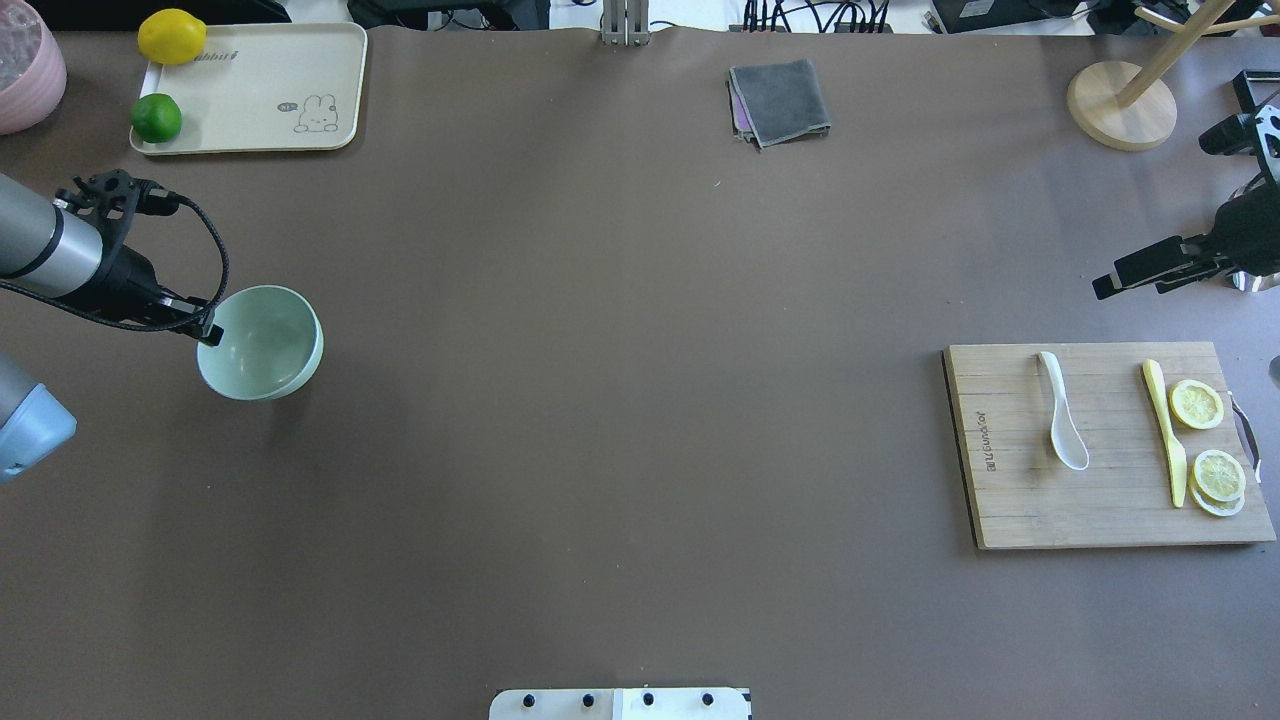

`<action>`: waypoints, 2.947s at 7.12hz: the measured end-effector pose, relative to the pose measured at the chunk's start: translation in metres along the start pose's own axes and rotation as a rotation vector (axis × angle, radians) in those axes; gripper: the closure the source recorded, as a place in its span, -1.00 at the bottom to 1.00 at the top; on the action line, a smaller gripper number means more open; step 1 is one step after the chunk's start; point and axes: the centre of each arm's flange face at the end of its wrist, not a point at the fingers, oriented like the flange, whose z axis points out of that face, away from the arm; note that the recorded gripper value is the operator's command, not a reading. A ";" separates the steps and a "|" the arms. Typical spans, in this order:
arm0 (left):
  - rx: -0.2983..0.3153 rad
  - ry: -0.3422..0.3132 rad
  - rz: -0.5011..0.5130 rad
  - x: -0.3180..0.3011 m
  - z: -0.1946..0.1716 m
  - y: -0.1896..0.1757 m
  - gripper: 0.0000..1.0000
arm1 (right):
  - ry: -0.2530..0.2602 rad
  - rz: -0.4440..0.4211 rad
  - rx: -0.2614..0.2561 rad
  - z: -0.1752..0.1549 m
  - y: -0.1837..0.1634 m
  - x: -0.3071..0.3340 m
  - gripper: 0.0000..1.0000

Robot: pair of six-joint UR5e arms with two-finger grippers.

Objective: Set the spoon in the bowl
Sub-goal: 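Move the left gripper to the green bowl while the right reaches the spoon, then grip the bowl rim with the left gripper while the right grasps the spoon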

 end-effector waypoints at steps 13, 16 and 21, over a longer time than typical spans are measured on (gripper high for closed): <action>0.029 0.006 -0.247 0.353 0.084 0.004 1.00 | 0.111 0.173 -0.136 0.094 0.052 -0.015 -0.74; 0.022 0.006 -0.244 0.356 0.087 0.007 0.80 | 0.129 0.169 -0.159 0.109 0.057 -0.020 -0.18; 0.024 0.015 -0.235 0.360 0.084 0.010 -0.81 | 0.130 0.165 -0.162 0.110 0.059 -0.023 1.00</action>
